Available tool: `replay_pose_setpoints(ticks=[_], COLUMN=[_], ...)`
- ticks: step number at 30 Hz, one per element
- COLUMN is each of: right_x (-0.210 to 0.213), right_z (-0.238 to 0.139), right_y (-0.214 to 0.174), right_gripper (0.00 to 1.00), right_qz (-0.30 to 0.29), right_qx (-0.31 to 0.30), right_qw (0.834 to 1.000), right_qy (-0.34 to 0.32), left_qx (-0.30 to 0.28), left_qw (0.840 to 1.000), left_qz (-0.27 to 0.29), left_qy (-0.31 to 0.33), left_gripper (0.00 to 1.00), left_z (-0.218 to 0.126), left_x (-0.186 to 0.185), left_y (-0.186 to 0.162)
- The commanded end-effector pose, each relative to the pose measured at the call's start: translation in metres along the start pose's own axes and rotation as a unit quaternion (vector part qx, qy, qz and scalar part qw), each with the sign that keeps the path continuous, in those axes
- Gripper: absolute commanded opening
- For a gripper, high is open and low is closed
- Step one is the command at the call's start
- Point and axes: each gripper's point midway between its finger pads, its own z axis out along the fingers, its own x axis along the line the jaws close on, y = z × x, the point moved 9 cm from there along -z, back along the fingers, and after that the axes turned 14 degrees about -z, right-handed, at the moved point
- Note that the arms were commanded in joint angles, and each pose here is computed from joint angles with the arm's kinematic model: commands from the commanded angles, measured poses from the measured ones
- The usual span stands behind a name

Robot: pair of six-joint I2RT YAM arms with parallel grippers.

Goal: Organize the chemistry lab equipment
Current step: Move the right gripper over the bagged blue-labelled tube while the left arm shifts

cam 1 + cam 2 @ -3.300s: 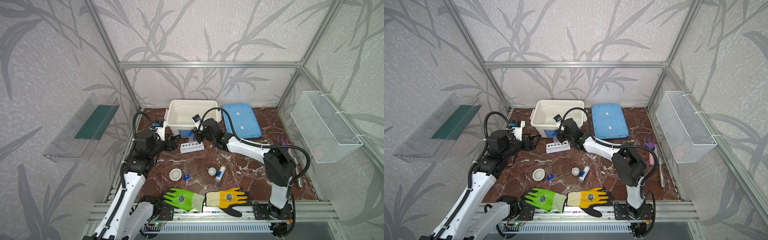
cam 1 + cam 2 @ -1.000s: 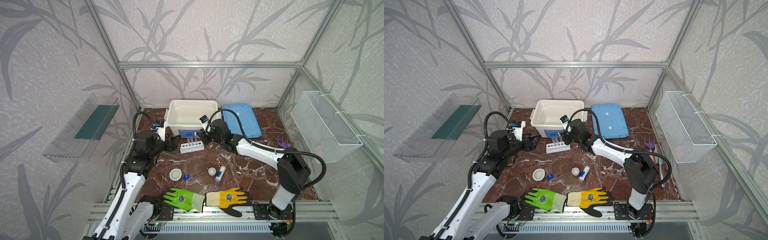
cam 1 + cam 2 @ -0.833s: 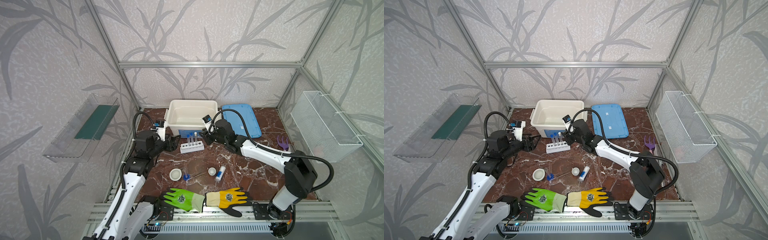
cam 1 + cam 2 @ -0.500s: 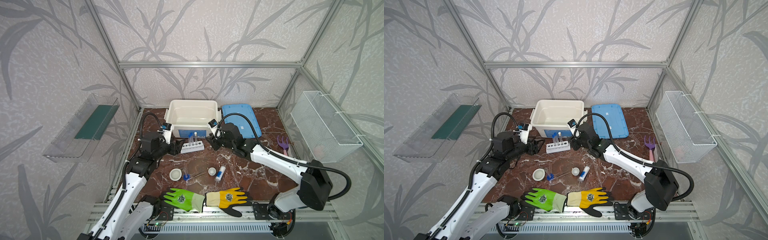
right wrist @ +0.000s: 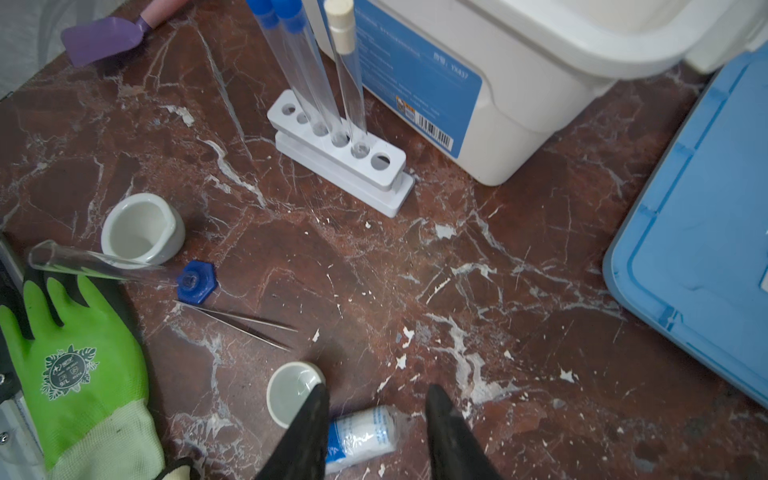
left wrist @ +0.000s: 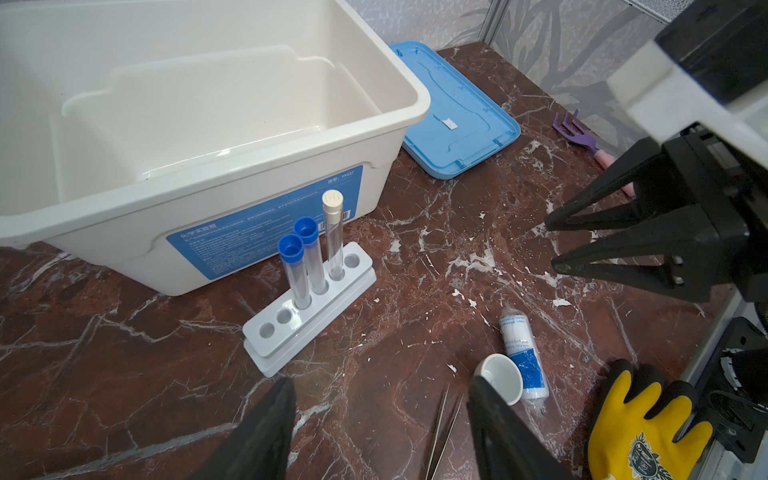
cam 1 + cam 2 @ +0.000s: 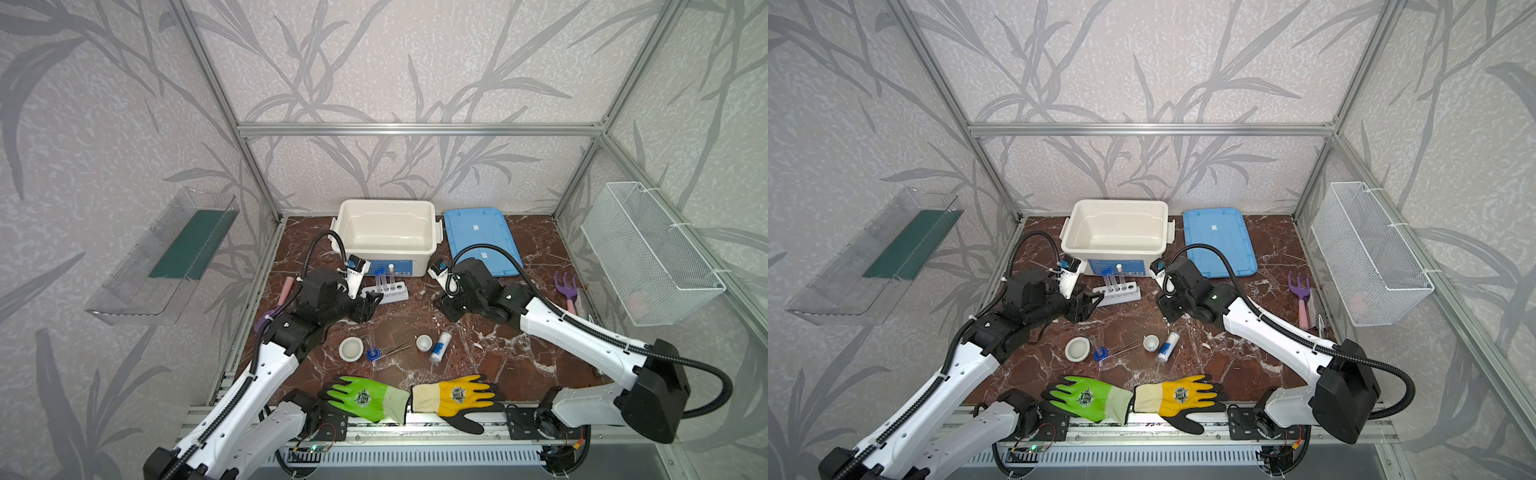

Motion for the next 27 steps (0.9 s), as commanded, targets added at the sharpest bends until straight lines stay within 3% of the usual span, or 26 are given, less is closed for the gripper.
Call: replay_pose_setpoints(ticks=[1, 5, 11, 27], right_x=[-0.001, -0.001, 0.001, 0.015], right_z=[-0.015, -0.015, -0.002, 0.049], right_y=[-0.021, -0.038, -0.055, -0.079], right_gripper=[0.46, 0.55, 0.65, 0.65], right_qz=[0.062, 0.153, 0.236, 0.374], right_qx=[0.040, 0.033, 0.060, 0.165], right_qw=[0.997, 0.987, 0.969, 0.913], right_qy=[-0.024, -0.043, -0.046, -0.004], left_qx=[0.000, 0.002, 0.004, -0.002], left_qw=[1.000, 1.000, 1.000, 0.999], left_qz=[0.022, 0.027, 0.030, 0.036], left_qy=[0.008, 0.005, 0.005, 0.035], left_gripper=[0.66, 0.65, 0.65, 0.64], left_z=[-0.002, -0.001, 0.000, 0.001], left_x=[-0.005, -0.007, -0.008, -0.004], left_y=[0.003, 0.002, 0.002, 0.004])
